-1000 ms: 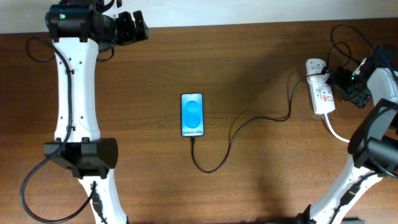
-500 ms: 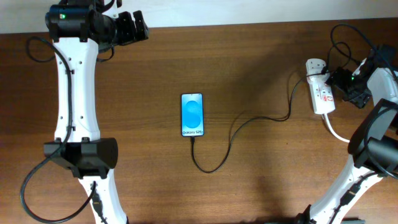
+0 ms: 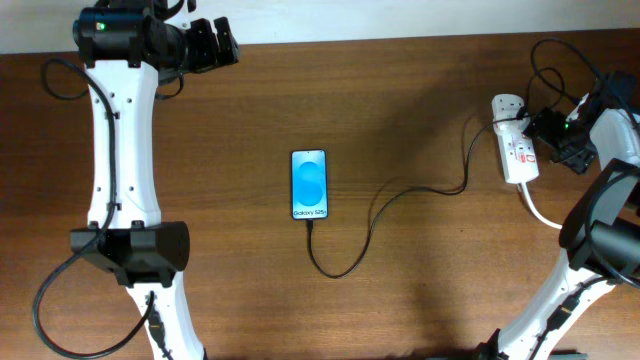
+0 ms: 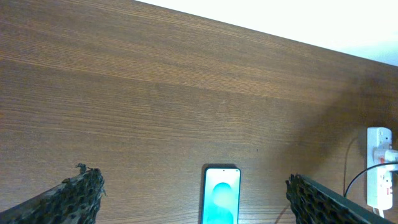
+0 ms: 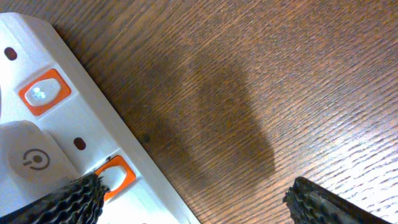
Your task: Plug charger to phone and switch on socket
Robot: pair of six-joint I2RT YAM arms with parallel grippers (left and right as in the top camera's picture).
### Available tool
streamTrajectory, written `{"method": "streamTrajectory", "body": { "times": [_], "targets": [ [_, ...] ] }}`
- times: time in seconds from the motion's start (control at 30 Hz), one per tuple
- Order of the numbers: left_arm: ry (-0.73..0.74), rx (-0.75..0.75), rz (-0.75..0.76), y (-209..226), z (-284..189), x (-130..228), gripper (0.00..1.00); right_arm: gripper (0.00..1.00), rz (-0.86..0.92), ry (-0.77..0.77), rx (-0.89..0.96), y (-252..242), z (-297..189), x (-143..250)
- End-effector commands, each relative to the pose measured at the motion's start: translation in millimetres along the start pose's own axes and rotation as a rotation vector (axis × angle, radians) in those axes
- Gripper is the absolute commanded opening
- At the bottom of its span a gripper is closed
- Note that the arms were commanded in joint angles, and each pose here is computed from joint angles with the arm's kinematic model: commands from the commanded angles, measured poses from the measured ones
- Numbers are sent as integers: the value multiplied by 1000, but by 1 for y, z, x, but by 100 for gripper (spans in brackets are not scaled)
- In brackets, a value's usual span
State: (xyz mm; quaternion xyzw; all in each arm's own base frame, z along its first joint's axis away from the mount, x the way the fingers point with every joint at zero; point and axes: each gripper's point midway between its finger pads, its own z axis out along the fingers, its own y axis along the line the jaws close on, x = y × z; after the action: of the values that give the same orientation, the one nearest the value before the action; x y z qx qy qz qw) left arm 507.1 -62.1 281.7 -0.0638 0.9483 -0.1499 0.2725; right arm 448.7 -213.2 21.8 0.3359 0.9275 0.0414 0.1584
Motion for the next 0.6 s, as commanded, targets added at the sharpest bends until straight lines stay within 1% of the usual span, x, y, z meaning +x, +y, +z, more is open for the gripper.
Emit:
{"method": "streamTrajectory", "body": {
  "times": [0.0,0.23,0.3,0.37,0.4,0.43,0.53,0.57],
  "targets": [
    [-11,-14,8,4,0,-3,99,98,-81,91,-46,27,17,34],
    [-11,-14,8,4,0,-3,99,98,-87,99,-49,29,16,36],
    [-11,-14,8,4,0,-3,99,98,-77,98,-44,25,9,34],
    [-11,-14,8,4,0,-3,99,98,-12,77,-30,13,-11,27],
    [-11,-14,8,4,0,-3,99,99,52,56,-26,3,-32,22],
    [-11,-14,8,4,0,-3,99,98,74,34,-25,-4,-51,18],
    [-11,-14,8,4,0,-3,99,98,95,-12,-26,-11,-98,15],
    [-11,-14,8,4,0,-3,99,99,94,-28,-26,-9,-121,19]
  ]
}}
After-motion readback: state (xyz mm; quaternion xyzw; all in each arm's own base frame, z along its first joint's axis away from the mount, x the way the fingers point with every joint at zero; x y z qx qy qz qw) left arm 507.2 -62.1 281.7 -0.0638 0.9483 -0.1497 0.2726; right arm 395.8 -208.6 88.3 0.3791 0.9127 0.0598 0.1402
